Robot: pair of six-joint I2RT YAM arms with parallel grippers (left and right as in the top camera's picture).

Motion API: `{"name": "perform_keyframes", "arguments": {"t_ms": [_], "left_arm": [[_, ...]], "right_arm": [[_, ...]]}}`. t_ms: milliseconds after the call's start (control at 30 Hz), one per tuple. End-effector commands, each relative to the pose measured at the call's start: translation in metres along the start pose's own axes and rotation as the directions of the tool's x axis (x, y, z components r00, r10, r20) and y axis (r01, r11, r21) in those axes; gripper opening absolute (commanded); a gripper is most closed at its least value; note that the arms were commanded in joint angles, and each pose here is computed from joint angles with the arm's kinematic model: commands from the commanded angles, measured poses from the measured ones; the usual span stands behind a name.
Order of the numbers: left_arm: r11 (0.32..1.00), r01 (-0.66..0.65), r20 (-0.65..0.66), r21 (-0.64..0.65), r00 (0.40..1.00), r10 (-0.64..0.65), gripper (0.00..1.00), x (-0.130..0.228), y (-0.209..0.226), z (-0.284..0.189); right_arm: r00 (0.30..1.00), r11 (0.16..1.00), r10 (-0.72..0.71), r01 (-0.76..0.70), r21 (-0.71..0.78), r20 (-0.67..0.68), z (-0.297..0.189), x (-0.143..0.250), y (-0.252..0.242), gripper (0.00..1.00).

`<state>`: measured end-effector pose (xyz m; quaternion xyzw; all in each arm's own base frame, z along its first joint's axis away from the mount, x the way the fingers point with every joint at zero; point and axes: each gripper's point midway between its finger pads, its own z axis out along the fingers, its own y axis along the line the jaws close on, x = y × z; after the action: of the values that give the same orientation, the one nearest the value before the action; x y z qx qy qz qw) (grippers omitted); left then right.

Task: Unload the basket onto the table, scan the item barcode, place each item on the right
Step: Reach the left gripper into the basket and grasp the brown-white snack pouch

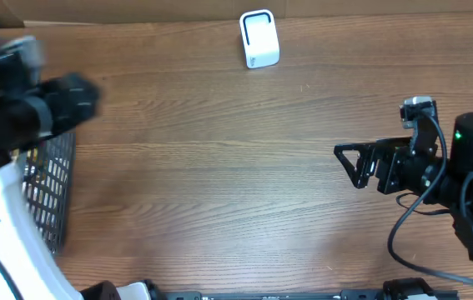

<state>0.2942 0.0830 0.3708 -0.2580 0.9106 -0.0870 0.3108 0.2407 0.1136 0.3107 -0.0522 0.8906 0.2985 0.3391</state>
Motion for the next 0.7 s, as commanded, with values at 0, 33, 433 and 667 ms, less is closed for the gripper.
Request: {"name": "perform_keyframes", "arguments": {"t_ms": [0,33,433,667], "left_arm": [[0.946,0.282,0.124,-0.161,0.956,-0.264,0.9,-0.019,0.077,-0.021],[0.93,0.32,0.143,-0.18,0.944,-0.297,0.91,-0.021,0.091,-0.024],[0.597,0.702,0.128,-0.389,0.683,-0.719,0.83,-0.004,0.243,0.023],[0.517,0.699,0.039,-0.493,0.612,-0.79,0.81,0.022,0.272,0.061]], "right_arm": [[1.0,1.0,-0.005,0.005,-0.017,-0.014,0.001,-0.002,0.005,1.0],[1.0,1.0,0.0,0.0,-0.015,-0.022,0.002,-0.002,0.004,1.0],[0.993,1.0,0.028,-0.027,0.006,-0.112,0.021,0.009,-0.01,0.99],[0.994,0.998,0.029,-0.023,0.056,-0.11,0.021,0.009,-0.019,0.99]]}}
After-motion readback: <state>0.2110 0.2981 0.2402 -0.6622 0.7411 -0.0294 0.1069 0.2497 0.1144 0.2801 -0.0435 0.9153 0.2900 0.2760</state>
